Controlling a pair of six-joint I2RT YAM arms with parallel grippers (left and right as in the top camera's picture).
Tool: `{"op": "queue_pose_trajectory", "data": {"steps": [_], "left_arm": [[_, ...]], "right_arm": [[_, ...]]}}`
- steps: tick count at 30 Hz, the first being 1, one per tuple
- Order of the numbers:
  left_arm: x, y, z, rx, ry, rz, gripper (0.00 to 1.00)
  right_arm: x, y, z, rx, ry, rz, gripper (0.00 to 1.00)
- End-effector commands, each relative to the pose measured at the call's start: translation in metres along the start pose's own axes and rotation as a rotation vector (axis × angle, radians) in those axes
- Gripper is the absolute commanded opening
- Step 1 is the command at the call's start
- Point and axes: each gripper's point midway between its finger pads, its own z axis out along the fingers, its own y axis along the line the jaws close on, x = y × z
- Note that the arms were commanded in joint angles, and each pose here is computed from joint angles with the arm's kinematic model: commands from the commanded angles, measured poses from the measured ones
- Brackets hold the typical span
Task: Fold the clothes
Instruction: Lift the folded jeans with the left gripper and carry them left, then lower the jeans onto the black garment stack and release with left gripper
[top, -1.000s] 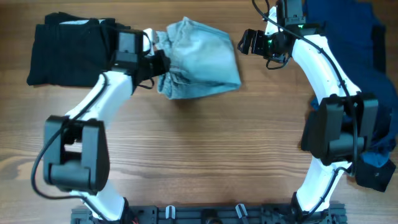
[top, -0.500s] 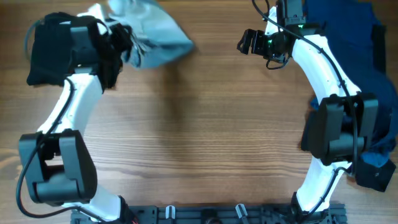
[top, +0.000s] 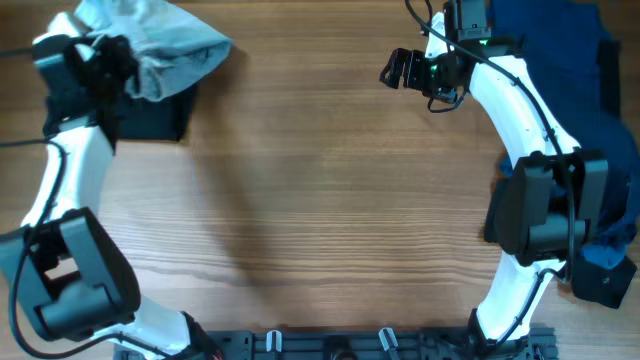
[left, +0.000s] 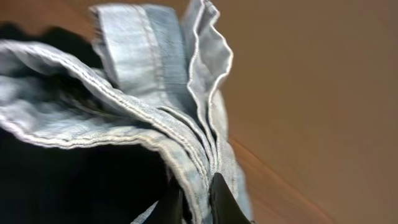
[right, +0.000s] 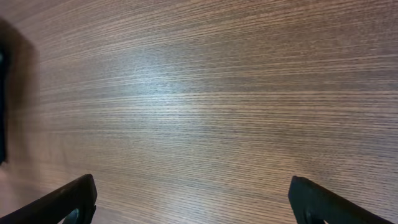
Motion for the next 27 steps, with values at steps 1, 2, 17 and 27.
{"op": "queue_pose_trajectory", "data": {"steps": [1, 2, 17, 27], "left_arm": [[-0.065, 0.007, -0.036, -0.010, -0.156, -0.023, 0.04], [-0.072, 0.012, -0.042, -0.020, -0.171, -0.029, 0.04], [-0.080, 0.081, -0.079, -0.195, -0.145, -0.163, 0.04], [-0.024, 0.105, -0.056, -0.279, 0.035, -0.243, 0.04]], "right_arm": [[-0.001, 0.008, -0.013, -0.025, -0.013, -0.023, 1.00], [-0.001, 0.008, -0.013, -0.027, -0.012, -0.023, 1.00], [0.004, 0.022, -0.014, -0.106, 0.013, -0.022, 0.99], [0.006, 0.025, -0.014, -0.127, 0.022, -0.022, 1.00]]}}
